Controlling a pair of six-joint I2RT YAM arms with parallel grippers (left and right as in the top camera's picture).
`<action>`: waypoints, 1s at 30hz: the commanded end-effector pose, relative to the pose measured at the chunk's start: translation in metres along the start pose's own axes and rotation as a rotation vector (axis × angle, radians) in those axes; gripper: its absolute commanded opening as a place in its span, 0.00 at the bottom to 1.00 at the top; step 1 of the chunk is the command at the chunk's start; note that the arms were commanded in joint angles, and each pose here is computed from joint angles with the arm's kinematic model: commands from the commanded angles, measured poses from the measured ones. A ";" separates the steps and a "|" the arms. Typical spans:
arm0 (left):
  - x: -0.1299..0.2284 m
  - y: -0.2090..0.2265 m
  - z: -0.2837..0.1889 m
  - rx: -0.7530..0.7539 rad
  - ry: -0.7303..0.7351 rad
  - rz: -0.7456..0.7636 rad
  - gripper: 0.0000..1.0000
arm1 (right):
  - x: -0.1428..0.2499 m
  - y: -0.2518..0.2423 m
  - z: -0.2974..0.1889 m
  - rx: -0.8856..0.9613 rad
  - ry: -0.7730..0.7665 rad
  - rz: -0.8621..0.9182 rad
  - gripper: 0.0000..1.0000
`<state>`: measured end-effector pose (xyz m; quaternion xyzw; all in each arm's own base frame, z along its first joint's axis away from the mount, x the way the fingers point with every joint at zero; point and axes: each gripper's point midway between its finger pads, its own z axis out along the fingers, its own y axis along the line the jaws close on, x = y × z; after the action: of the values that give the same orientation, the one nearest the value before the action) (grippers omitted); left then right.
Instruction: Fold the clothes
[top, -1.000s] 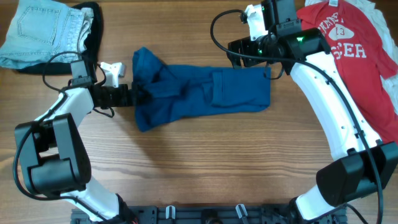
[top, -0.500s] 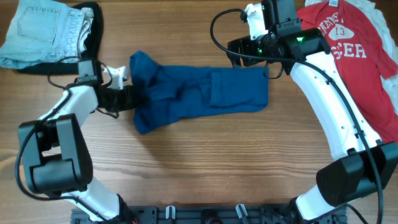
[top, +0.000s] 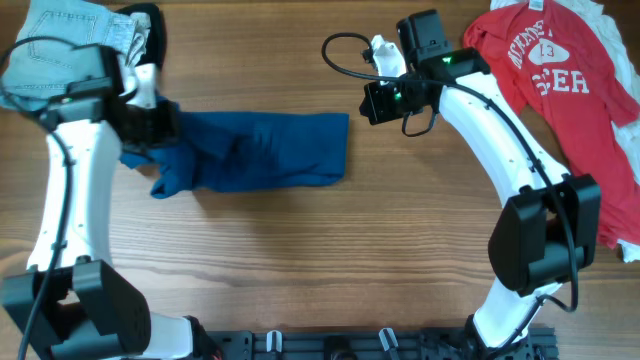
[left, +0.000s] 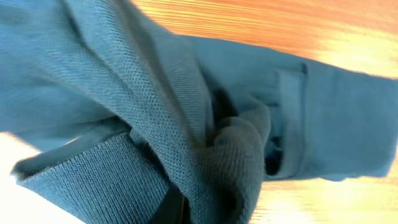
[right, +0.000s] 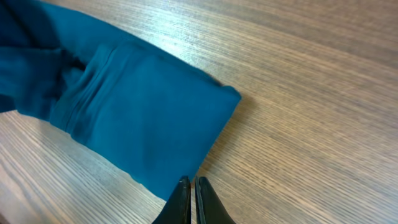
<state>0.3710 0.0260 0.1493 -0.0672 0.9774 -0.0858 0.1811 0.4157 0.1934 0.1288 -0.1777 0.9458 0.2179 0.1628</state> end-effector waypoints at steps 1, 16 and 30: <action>0.004 -0.056 0.010 0.045 0.015 0.131 0.04 | -0.001 0.006 0.002 -0.051 -0.008 0.001 0.04; 0.050 -0.228 0.087 0.282 0.091 0.388 0.04 | -0.035 -0.054 -0.140 0.054 -0.339 0.094 0.04; 0.018 -0.286 0.065 0.414 -0.096 0.390 1.00 | -0.038 -0.060 -0.143 0.064 -0.359 0.095 0.07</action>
<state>0.3915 -0.2707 0.1197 0.1977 0.9250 -0.2249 0.2340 0.4393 0.0824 0.2381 -0.0812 0.9207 0.2132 0.3166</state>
